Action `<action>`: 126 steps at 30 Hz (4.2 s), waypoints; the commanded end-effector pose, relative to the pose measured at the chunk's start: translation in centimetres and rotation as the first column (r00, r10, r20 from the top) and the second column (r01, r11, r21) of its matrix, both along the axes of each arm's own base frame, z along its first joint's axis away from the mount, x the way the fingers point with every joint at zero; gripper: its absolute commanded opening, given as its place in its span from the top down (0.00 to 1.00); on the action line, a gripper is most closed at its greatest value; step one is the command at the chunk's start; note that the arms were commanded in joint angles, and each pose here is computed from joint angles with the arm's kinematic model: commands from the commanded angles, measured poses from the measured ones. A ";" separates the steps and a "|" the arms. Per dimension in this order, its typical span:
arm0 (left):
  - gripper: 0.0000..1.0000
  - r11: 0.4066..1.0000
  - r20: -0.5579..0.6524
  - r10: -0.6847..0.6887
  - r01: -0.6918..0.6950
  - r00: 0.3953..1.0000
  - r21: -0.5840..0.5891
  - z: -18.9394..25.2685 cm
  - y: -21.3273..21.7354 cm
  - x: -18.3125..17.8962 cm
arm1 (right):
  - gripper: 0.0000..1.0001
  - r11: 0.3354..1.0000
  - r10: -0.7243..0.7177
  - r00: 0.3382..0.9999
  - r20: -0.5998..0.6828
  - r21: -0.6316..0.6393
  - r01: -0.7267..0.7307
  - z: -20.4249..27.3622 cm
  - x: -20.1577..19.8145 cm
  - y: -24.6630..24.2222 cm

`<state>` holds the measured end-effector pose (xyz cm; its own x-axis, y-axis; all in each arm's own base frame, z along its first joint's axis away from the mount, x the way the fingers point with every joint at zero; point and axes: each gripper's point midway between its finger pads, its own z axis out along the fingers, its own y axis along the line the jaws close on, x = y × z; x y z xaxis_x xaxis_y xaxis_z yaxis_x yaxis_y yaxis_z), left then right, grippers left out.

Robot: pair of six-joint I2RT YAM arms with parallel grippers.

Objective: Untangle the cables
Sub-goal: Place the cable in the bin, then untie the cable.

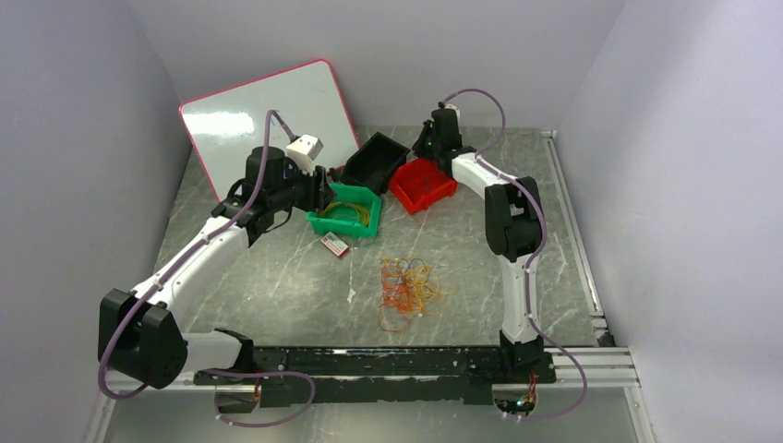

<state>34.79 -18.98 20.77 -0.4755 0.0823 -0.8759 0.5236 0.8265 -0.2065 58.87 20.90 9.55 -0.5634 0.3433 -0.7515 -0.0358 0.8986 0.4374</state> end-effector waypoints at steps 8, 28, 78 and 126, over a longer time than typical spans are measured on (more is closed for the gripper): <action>0.50 1.000 0.036 -0.006 0.006 0.999 -0.004 1.7 0.1 0.5 | 1.00 0.999 0.027 0.995 0.092 -0.034 -0.024 3.6 -0.2 -0.4; 0.50 1.000 0.036 -0.006 0.006 0.999 -0.007 1.7 0.1 0.5 | 1.00 0.955 0.192 0.972 -0.135 -0.205 -0.217 -1.9 -7.2 -2.0; 0.50 1.000 0.035 -0.009 0.009 0.999 -0.007 1.8 0.0 0.5 | 0.50 0.895 0.256 0.952 -0.168 -0.331 -0.300 -0.3 -4.8 -2.2; 0.31 0.943 0.004 0.293 -0.288 0.956 -0.167 4.4 4.5 -3.5 | 0.38 0.901 0.320 0.916 -0.244 -0.219 -0.374 5.1 -27.5 -3.0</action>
